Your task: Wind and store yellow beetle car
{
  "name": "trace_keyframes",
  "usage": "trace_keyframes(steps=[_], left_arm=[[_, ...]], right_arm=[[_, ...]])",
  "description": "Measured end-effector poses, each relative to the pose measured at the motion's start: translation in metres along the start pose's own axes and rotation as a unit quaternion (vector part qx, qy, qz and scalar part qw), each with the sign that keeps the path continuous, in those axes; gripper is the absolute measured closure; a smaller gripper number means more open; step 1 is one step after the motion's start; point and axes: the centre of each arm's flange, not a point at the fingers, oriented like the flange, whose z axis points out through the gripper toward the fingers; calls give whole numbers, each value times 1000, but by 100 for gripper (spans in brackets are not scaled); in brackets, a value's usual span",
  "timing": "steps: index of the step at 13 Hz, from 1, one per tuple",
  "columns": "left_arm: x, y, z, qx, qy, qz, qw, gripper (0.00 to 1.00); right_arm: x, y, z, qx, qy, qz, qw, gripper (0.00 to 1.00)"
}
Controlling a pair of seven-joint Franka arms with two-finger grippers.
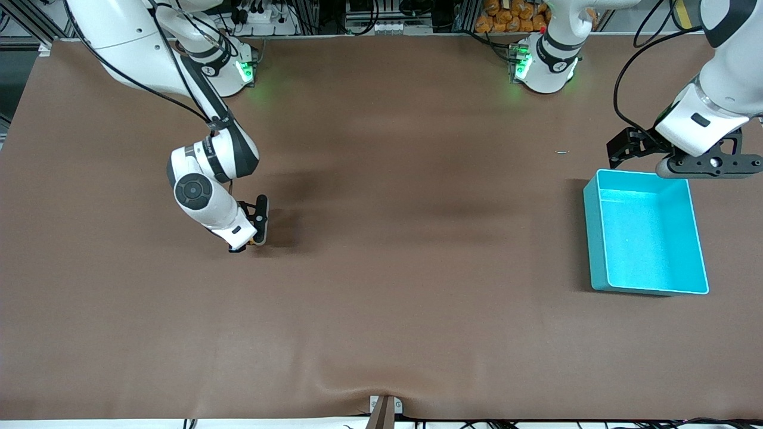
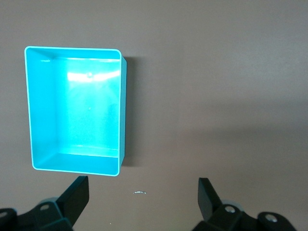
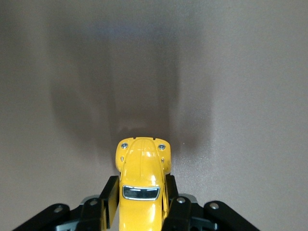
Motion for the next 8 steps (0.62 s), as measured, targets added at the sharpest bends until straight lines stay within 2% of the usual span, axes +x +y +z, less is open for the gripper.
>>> trace_keyframes(steps=[1, 8], left_arm=[[0, 0, 0, 0, 0, 0, 1000, 0], [0, 0, 0, 0, 0, 0, 1000, 0]], right_arm=[[0, 0, -1, 0, 0, 0, 1000, 59], [-1, 0, -1, 0, -1, 0, 1000, 59]])
